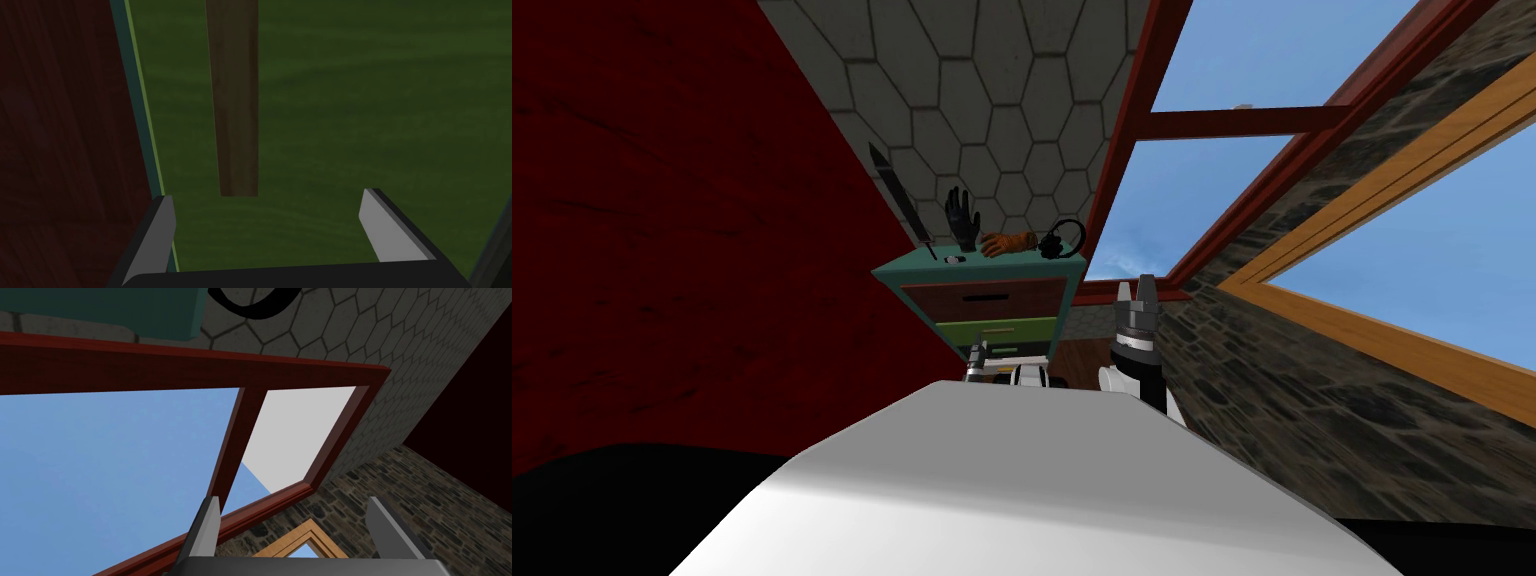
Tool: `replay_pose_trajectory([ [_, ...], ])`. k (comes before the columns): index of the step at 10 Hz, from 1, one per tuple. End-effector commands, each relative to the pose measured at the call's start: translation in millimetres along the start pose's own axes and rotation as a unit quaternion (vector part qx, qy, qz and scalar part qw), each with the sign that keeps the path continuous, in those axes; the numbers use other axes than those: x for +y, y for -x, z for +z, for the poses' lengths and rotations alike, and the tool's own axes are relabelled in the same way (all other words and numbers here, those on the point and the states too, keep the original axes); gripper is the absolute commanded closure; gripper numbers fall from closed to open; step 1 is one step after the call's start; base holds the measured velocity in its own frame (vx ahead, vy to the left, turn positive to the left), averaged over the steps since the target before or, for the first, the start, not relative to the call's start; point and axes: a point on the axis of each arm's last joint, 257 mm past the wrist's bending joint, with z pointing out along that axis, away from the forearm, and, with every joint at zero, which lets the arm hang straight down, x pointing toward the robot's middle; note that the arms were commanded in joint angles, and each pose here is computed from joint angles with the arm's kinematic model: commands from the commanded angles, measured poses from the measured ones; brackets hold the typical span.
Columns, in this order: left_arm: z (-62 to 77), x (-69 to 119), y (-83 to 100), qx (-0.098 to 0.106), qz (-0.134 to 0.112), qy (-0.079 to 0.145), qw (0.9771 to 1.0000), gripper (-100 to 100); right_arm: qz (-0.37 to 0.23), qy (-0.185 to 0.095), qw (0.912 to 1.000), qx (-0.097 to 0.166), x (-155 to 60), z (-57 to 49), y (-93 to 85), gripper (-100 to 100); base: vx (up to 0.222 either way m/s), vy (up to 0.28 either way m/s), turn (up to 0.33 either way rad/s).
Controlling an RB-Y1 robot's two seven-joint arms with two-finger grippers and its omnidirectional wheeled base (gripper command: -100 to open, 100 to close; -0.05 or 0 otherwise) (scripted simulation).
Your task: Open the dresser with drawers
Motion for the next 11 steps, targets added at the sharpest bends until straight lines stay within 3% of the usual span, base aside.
replay_pose_trajectory([
  [1,13.7,-4.9,0.0,0.0,0.0,0.0,1.0,-100,0.0,0.0,1.0,0.0,0,0.0,0.0,0,0.045,-0.001,0.003],
  [2,10.1,-3.5,-0.3,0.0,0.0,-0.001,1.0,-100,0.0,0.0,1.0,0.0,0,0.0,0.0,0,0.02,-0.001,0.0],
  [3,0.0,0.0,0.0,0.0,0.0,0.0,1.0,100,0.0,0.0,1.0,0.0,0,0.0,0.0,0,-0.025,0.0,-0.006],
  [9,4.1,-7.7,0.4,0.003,0.0,-0.002,1.0,100,0.0,0.0,1.0,0.0,0,0.1,-0.1,0,-0.133,-0.015,0.012],
  [10,4.0,-7.4,11.0,0.01,0.015,0.0,0.9998,-100,0.0,0.0,1.0,0.0,0,0.0,0.0,0,-0.019,-0.006,-0.003],
  [11,4.3,-7.4,18.1,0.014,0.025,0.0,0.9996,-100,0.0,0.0,1.0,0.0,0,0.0,0.0,0,0.0,0.0,0.0],
])
